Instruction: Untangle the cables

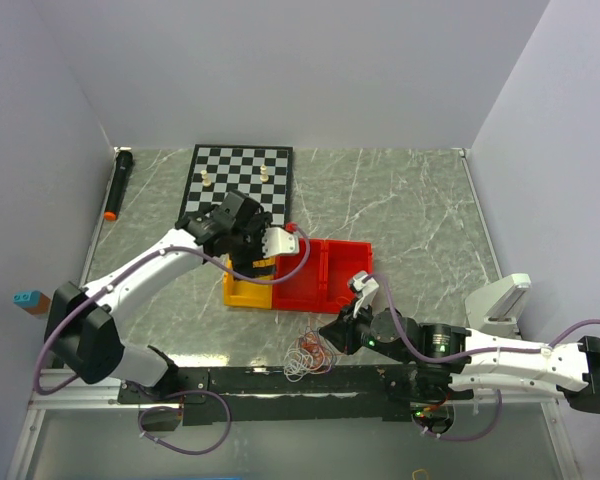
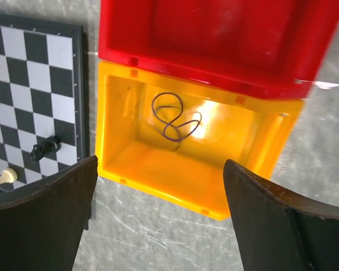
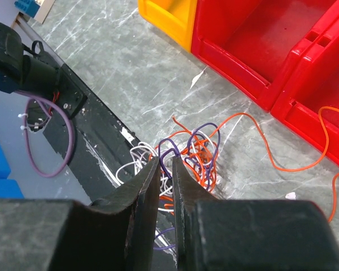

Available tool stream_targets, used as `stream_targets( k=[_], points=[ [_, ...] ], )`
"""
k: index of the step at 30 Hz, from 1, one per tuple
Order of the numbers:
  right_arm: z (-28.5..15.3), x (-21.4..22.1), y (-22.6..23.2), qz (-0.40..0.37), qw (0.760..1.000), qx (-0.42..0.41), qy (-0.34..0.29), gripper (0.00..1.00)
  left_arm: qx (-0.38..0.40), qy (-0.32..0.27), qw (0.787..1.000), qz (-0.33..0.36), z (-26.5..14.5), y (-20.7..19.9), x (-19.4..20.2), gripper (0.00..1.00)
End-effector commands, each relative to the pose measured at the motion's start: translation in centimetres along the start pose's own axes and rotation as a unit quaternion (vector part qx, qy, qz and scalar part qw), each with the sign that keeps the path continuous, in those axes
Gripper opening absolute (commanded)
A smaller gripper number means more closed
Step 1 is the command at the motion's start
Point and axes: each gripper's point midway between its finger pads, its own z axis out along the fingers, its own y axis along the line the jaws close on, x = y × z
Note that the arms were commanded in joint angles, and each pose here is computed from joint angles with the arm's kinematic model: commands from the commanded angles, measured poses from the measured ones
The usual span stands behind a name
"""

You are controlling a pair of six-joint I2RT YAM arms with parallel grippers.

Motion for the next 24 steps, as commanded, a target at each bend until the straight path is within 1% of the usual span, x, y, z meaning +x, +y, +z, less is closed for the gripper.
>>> stream_targets(
  k=[1, 5, 7, 9, 11, 15, 18, 20, 24],
  points=[
    [0.1, -0.6, 0.1, 0.003, 1.0, 0.001, -0.011, 0.22, 0.025, -0.084, 0.996, 0.007, -4.0, -1.2, -3.6, 0.97],
    [0.4, -1.4, 1.2, -0.007, 1.0, -0.014, -0.014, 0.2, 0.068, -0.179, 0.981, 0.029, -7.5, -3.6, -6.9, 0.96],
    [0.5, -2.2, 2.2, -0.015, 0.999, -0.025, -0.018, 0.19, 0.109, -0.206, 0.972, 0.026, -8.3, -5.4, -7.8, 0.97],
    [0.6, -3.2, 3.2, -0.025, 0.999, -0.035, -0.022, 0.17, 0.159, -0.225, 0.961, 0.03, -8.6, -7.8, -8.1, 0.97],
    [0.6, -4.3, 4.2, -0.03, 0.998, -0.046, -0.03, 0.16, 0.192, -0.241, 0.95, 0.046, -8.9, -9.9, -8.3, 0.97],
    [0.4, -6.4, 6.5, -0.04, 0.995, -0.077, -0.048, 0.15, 0.228, -0.26, 0.935, 0.076, -8.9, -13.2, -9.5, 0.97],
    [0.1, -7.9, 8.3, -0.045, 0.992, -0.105, -0.061, 0.15, 0.249, -0.269, 0.928, 0.068, -8.7, -14.2, -10.3, 0.97],
    [0.2, -8.6, 9.2, -0.05, 0.99, -0.116, -0.064, 0.14, 0.261, -0.277, 0.924, 0.045, -8.5, -14.4, -10.9, 0.97],
    [0.4, -9.6, 10.5, -0.062, 0.987, -0.129, -0.069, 0.13, 0.28, -0.297, 0.913, 0.031, -8.8, -15.3, -11.7, 0.97]
  ],
)
